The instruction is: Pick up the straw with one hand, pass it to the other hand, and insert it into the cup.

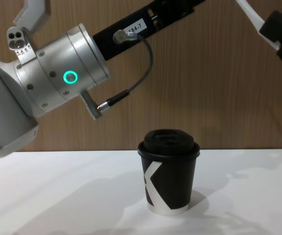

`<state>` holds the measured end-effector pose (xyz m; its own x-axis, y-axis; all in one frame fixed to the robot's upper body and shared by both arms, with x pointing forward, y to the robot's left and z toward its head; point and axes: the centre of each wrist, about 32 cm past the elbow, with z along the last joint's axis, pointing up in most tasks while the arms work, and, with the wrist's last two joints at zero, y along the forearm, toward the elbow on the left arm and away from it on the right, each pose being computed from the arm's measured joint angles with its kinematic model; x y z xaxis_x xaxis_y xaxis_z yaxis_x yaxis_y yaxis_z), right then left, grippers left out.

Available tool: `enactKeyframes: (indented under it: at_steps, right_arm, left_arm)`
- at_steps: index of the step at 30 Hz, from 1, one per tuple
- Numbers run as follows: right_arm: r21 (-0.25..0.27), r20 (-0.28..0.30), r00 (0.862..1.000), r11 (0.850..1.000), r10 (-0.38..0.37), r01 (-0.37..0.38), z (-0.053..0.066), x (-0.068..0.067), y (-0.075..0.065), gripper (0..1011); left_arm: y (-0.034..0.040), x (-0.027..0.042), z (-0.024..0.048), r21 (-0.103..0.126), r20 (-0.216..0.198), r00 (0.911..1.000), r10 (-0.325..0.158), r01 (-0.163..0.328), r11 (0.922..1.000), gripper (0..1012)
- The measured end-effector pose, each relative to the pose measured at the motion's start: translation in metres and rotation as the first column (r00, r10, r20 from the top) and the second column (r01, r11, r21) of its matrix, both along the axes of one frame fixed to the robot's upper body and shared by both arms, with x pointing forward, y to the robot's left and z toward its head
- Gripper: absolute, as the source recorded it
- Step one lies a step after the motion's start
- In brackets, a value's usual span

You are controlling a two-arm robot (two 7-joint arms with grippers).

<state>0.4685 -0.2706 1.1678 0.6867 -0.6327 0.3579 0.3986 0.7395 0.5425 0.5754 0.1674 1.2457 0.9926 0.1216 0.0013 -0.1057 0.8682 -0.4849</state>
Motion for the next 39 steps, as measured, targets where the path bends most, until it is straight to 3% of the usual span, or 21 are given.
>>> enactKeyframes:
  at_steps: [22,39]
  right_arm:
    - [0.0,0.0,1.0,1.0,0.0,0.0,0.0,0.0,0.0,0]
    - [0.0,0.0,1.0,1.0,0.0,0.0,-0.0001,-0.0001,0.0,0]
  left_arm:
    - [0.0001,0.0,0.0,0.0,0.0,1.0,0.0,0.0,1.0,4]
    - [-0.0014,-0.0022,0.0013,0.008,0.006,1.0,0.004,-0.004,1.0,0]
